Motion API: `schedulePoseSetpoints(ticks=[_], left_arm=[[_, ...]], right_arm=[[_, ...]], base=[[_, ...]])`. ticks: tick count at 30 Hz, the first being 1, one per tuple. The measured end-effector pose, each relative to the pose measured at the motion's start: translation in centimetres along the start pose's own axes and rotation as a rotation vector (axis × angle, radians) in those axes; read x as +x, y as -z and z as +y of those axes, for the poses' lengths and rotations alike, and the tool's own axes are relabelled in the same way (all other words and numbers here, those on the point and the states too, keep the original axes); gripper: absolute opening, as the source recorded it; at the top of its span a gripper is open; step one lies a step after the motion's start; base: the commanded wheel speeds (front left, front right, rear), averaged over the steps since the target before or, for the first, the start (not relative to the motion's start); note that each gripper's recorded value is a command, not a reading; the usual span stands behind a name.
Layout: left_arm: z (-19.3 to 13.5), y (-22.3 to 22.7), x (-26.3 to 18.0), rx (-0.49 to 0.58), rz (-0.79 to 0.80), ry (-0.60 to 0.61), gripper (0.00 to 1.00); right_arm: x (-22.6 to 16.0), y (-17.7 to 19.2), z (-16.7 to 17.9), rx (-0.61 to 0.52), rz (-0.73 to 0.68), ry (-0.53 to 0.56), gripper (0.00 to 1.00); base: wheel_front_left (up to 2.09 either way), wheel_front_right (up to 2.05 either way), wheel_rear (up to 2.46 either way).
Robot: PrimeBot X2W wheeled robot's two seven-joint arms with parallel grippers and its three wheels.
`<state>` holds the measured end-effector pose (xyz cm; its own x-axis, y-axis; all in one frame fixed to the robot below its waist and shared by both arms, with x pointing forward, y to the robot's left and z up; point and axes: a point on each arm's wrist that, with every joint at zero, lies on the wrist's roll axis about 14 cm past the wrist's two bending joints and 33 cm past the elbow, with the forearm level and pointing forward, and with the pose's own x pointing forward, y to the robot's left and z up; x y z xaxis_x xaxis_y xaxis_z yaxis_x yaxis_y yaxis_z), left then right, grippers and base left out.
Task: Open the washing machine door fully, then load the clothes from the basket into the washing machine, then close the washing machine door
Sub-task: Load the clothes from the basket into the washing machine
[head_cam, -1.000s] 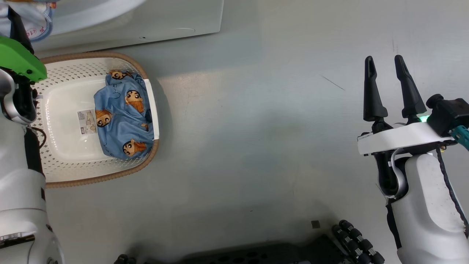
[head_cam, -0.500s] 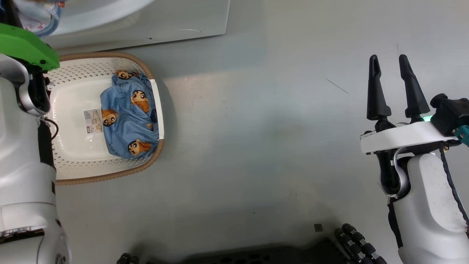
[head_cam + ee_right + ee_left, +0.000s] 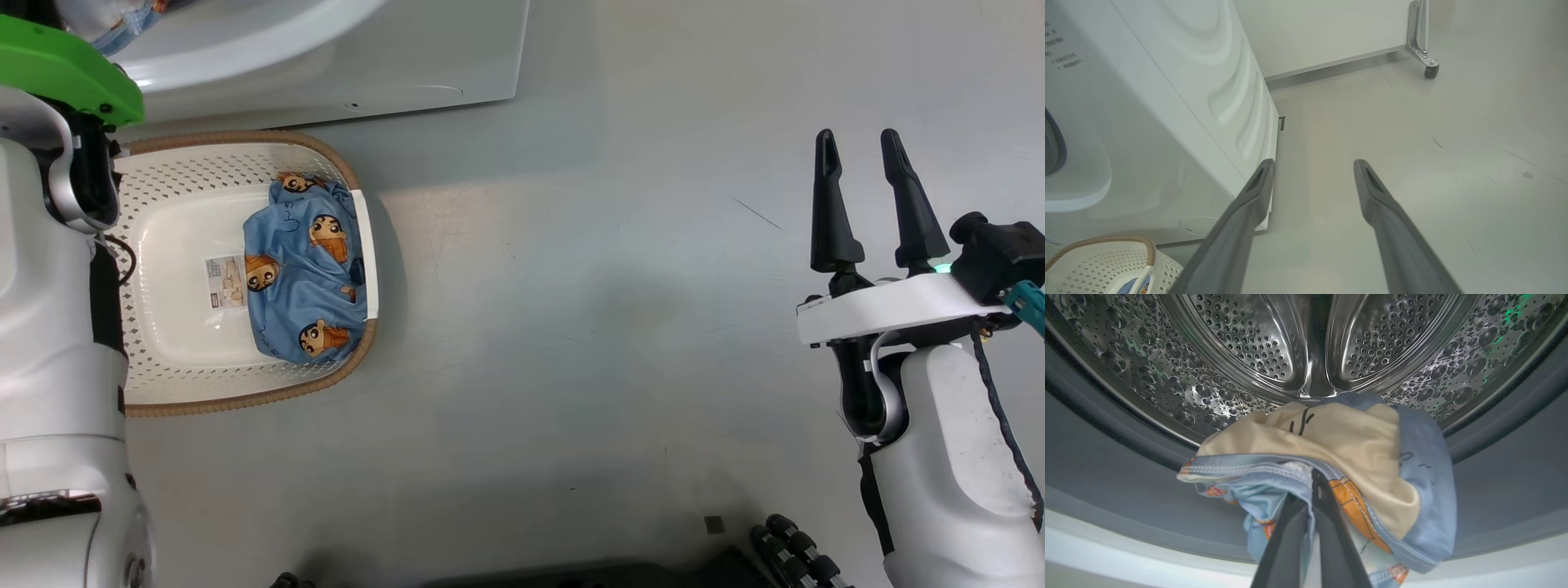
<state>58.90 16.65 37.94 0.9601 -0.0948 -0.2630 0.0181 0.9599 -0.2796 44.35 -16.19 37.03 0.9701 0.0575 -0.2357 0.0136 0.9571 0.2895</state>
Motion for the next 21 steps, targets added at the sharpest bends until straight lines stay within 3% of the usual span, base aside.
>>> schedulePoseSetpoints(ticks=[21], left_arm=[[-2.9,-2.2,4.5,0.064,0.039,0.105,0.0]], right_arm=[[-0.3,0.9,-1.3,0.009,0.025,0.039,1.0]], base=[[0.0,0.0,0.0]])
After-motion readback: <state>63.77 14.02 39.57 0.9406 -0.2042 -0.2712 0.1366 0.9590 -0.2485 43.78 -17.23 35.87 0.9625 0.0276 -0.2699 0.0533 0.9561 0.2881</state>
